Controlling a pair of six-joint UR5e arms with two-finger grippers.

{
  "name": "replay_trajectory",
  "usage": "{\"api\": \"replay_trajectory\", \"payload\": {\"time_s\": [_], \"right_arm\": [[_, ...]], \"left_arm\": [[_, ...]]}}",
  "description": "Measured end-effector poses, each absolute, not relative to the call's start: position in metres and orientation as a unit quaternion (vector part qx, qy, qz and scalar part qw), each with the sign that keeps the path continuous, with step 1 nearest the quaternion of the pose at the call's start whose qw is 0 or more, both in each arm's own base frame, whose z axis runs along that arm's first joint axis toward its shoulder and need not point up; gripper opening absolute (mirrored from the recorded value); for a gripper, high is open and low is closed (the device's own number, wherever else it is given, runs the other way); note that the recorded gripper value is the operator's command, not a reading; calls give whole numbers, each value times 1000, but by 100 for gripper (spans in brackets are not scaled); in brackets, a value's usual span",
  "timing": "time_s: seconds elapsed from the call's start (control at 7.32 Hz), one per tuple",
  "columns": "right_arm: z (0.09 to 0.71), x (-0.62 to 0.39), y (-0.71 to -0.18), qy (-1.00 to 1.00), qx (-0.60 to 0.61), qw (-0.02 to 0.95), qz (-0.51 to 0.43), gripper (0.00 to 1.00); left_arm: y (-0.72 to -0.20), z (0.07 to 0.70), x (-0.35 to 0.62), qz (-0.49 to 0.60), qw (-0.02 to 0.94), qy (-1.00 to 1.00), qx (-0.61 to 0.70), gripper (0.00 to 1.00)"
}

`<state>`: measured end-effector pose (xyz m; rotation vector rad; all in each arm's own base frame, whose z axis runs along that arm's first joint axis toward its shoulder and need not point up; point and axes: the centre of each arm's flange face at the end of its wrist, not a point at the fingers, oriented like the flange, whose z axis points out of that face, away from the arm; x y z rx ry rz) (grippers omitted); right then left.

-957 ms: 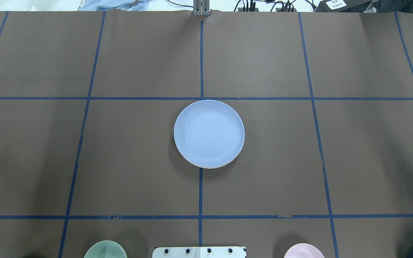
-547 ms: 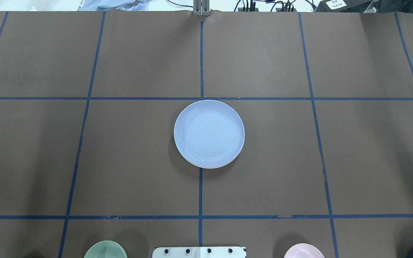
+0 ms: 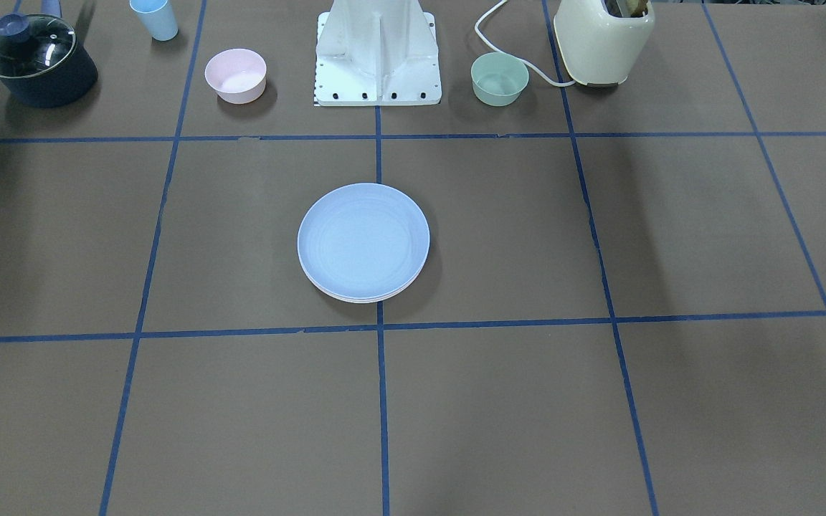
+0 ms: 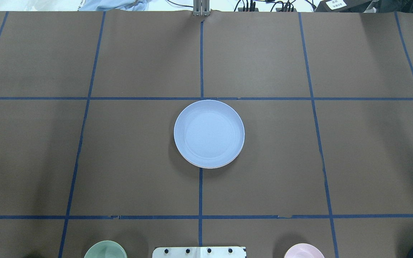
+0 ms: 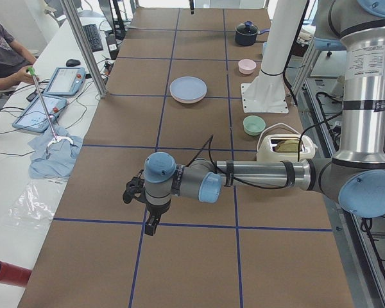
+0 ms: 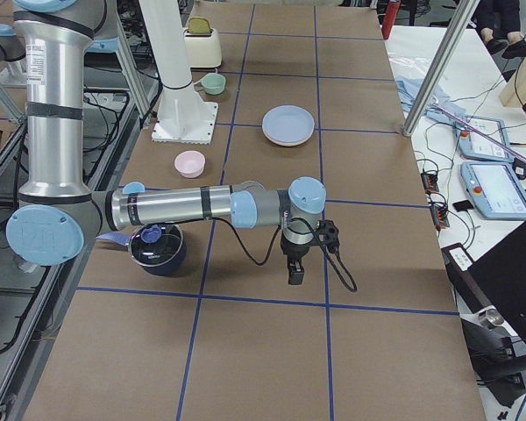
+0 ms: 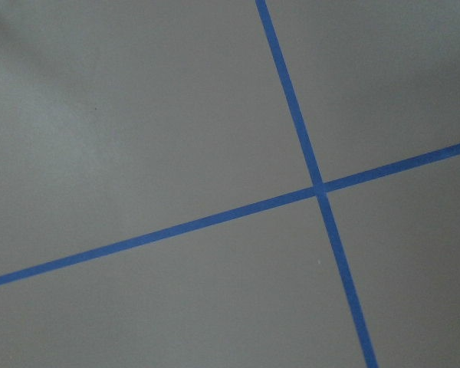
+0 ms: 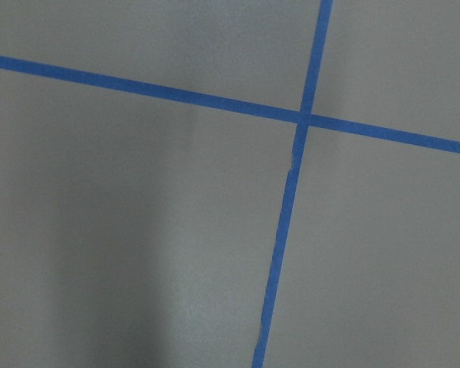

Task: Stack three plates with pink and blue

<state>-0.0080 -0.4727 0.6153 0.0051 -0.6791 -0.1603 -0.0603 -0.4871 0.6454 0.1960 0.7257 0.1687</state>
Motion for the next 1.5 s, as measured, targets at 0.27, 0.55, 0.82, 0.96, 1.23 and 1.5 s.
{"api": "replay_trajectory", "payload": {"time_s": [0.27, 0.55, 0.82, 0.96, 1.23, 1.5], "right_arm": [[624, 4, -470, -333, -4, 941, -62, 100], [636, 16, -467, -333, -12, 942, -45, 100], [644, 32, -465, -334, -13, 942, -26, 100], [644, 44, -465, -334, -9, 942, -15, 100], [640, 60, -463, -346, 0, 938, 2, 100], [637, 66, -462, -359, 5, 933, 10, 100]], "left_arm": [[-480, 642, -56, 71, 917, 386, 70, 100], [-480, 640, -56, 71, 919, 383, 69, 100], [-482, 637, -60, 72, 926, 363, 75, 100], [-482, 635, -60, 73, 927, 359, 77, 100], [-482, 634, -61, 73, 928, 357, 79, 100], [-480, 632, -61, 74, 928, 357, 80, 100]]}}
